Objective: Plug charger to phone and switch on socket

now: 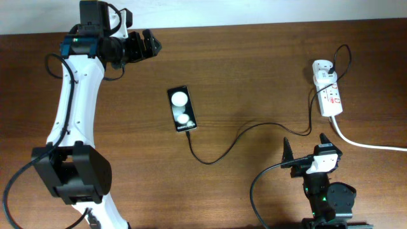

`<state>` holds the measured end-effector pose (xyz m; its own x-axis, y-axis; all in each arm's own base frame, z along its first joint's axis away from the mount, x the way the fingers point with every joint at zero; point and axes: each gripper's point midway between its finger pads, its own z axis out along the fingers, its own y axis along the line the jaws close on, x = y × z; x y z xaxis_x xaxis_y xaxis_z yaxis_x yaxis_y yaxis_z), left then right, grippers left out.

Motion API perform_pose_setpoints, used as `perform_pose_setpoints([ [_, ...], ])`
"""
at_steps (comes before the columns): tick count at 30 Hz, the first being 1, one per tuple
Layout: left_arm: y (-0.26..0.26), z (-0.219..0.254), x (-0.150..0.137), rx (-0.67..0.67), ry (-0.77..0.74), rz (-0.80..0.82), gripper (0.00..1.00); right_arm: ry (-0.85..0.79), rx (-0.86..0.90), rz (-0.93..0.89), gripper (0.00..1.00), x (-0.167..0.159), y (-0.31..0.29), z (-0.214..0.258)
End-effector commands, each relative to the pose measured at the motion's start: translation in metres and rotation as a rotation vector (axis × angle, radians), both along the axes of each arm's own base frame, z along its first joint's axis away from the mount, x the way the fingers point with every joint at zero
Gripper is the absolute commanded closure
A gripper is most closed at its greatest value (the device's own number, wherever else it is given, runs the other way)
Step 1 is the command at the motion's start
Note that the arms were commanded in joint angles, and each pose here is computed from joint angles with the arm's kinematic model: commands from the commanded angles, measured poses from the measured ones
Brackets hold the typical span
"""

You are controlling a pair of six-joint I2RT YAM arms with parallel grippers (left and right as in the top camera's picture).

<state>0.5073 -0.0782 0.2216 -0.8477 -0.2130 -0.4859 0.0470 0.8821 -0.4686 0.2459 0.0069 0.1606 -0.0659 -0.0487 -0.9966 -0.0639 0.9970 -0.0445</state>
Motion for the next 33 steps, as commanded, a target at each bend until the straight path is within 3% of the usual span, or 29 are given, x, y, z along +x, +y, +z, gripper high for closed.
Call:
perform_pose_setpoints([
  [1, 0.003, 0.023, -0.004, 0.013, -0.053, -0.001, 0.01, -0.004, 0.004, -0.001, 0.01, 0.000, 0.000, -0.002],
  [6, 0.033, 0.022, -0.039, 0.158, -0.030, 0.107, 0.01, -0.004, 0.004, -0.001, 0.01, 0.000, 0.000, -0.002],
  [14, 0.059, -0.010, -0.106, 0.285, -0.231, 0.193, 0.01, -0.004, 0.004, -0.001, 0.01, 0.000, 0.000, -0.002],
  [23, 0.060, -0.081, -0.178, 0.289, -0.410, 0.193, 0.01, -0.004, 0.004, -0.001, 0.01, 0.000, 0.000, -0.002],
  [33, 0.060, -0.106, -0.230, 0.331, -0.713, 0.185, 0.01, -0.004, 0.004, -0.001, 0.01, 0.000, 0.000, -0.002],
])
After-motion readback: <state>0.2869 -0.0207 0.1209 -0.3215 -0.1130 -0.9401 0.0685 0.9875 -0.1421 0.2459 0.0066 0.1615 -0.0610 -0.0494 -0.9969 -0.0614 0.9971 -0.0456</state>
